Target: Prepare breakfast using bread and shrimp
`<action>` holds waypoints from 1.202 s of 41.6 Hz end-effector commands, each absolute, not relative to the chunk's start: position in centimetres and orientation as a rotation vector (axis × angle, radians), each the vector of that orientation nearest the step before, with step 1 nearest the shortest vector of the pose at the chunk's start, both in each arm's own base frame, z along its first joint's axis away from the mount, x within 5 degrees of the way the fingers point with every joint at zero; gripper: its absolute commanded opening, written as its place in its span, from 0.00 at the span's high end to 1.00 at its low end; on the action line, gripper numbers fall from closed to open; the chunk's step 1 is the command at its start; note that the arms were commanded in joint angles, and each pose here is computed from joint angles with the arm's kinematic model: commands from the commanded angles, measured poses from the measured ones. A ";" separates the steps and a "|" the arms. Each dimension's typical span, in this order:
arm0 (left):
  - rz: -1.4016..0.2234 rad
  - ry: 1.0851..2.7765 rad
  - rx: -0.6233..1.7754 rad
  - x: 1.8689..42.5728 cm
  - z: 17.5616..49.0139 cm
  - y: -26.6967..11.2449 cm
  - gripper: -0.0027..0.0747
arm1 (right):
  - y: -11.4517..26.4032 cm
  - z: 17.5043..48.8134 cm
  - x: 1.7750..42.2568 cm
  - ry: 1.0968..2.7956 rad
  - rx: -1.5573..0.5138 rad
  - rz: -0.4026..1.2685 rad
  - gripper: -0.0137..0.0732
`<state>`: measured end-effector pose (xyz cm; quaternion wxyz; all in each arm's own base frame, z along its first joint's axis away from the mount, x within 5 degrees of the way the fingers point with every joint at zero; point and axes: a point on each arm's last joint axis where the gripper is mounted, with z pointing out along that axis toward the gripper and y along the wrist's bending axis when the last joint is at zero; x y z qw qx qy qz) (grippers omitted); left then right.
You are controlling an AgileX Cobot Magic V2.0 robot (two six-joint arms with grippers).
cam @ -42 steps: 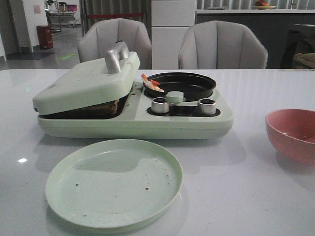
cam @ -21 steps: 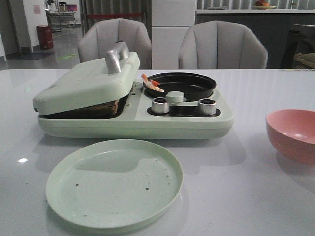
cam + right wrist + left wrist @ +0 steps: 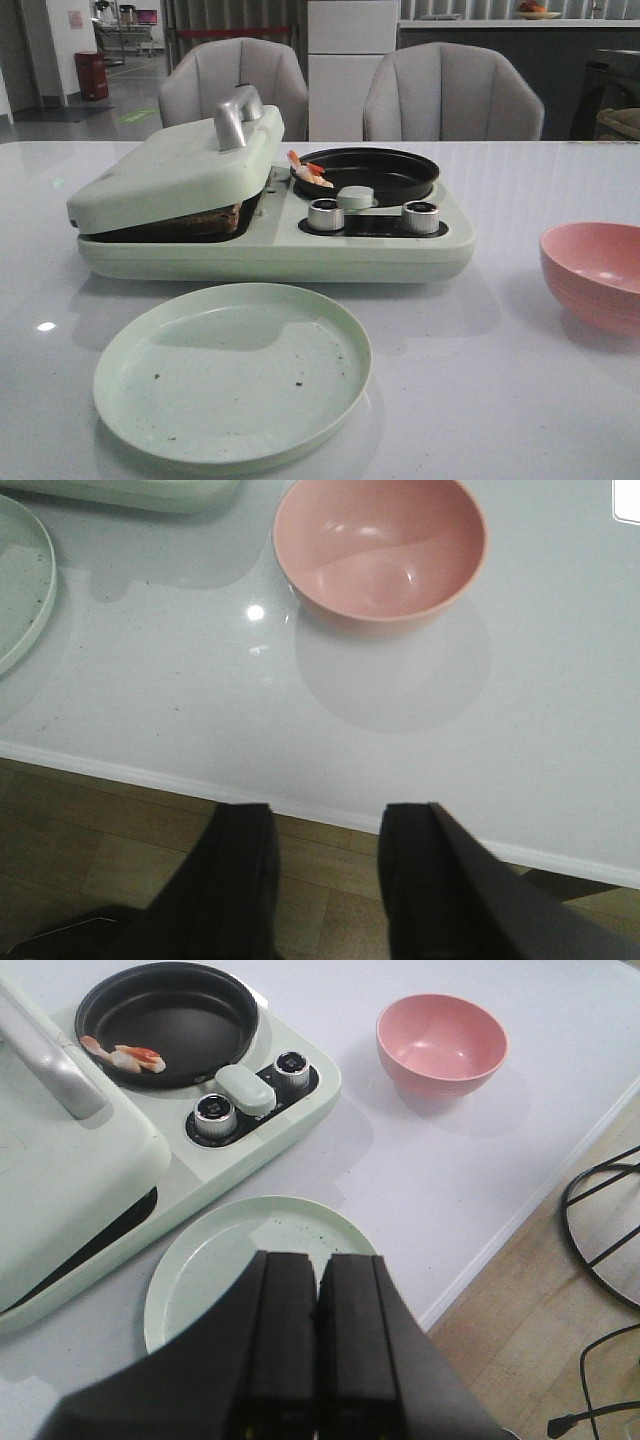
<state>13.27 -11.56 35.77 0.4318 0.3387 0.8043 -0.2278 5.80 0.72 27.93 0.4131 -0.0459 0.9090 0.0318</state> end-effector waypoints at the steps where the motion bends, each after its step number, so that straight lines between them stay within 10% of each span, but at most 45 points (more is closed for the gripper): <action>1: -0.599 1.917 0.777 13.4 37.3 -11.7 0.84 | 0.7 28.7 5.7 2.191 -0.116 0.085 0.54; 9: -0.596 1.901 0.764 13.5 37.5 -11.7 0.84 | 0.7 28.7 5.7 2.188 -0.116 0.085 0.80; 50: -0.310 2.075 0.408 16.5 36.5 -7.3 0.84 | 0.7 28.8 5.7 2.178 -0.115 0.087 0.79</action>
